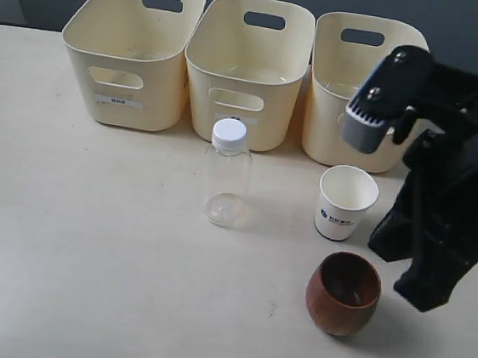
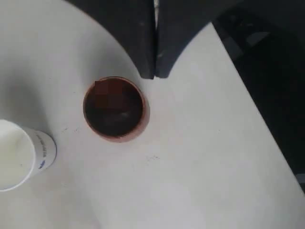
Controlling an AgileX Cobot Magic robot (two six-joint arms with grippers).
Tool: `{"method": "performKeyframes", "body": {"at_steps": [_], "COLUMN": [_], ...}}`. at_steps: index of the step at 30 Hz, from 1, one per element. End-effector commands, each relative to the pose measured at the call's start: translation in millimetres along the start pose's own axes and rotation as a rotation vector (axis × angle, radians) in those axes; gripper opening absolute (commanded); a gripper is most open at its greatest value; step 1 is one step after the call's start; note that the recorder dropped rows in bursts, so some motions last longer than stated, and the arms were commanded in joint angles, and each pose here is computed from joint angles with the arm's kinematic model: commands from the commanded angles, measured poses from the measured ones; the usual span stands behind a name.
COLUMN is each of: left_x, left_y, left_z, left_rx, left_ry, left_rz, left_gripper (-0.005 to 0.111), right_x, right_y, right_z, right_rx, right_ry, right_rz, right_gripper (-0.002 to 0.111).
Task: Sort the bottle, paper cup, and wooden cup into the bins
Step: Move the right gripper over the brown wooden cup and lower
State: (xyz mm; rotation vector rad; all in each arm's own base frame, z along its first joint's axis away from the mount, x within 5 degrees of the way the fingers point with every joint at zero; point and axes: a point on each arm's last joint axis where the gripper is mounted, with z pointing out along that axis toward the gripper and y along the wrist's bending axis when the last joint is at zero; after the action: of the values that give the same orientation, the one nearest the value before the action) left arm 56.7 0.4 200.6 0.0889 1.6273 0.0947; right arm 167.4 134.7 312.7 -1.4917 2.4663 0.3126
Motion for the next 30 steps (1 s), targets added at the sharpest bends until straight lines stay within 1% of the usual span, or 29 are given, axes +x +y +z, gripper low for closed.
{"method": "performKeyframes", "body": {"at_steps": [1, 7, 15, 23, 24, 25, 26, 28, 29, 30], "left_x": [0, 0, 0, 0, 0, 0, 0, 0, 0, 0], "left_y": [0.1, 0.1, 0.1, 0.1, 0.1, 0.1, 0.1, 0.1, 0.1, 0.1], "left_z": [0, 0, 0, 0, 0, 0, 0, 0, 0, 0], "left_rx": [-0.002, -0.002, -0.002, -0.002, -0.002, -0.002, -0.002, -0.002, -0.002, -0.002], "left_ry": [-0.010, -0.010, -0.010, -0.010, -0.010, -0.010, -0.010, -0.010, -0.010, -0.010], "left_rz": [-0.001, -0.001, -0.001, -0.001, -0.001, -0.001, -0.001, -0.001, -0.001, -0.001], "left_gripper": [0.000, 0.000, 0.000, 0.000, 0.000, 0.000, 0.000, 0.000, 0.000, 0.000], "right_x": [-6, -14, -20, -24, -24, -24, -24, -24, -23, -24], "right_y": [1, 0, -9, -15, -15, -15, -15, -15, -16, -16], "right_z": [17, 40, 73, 92, 93, 93, 93, 93, 93, 93], "right_rx": [0.000, -0.036, -0.080, -0.088, -0.090, -0.090, -0.090, -0.088, -0.083, -0.075], "right_ry": [0.076, 0.153, 0.259, 0.294, 0.296, 0.296, 0.296, 0.297, 0.299, 0.295], "right_rz": [-0.033, 0.000, 0.023, 0.031, 0.027, 0.026, 0.026, 0.025, 0.022, 0.027], "right_gripper": [-0.001, -0.001, -0.001, -0.001, 0.001, 0.006, 0.013, 0.029, 0.043, 0.053]}}
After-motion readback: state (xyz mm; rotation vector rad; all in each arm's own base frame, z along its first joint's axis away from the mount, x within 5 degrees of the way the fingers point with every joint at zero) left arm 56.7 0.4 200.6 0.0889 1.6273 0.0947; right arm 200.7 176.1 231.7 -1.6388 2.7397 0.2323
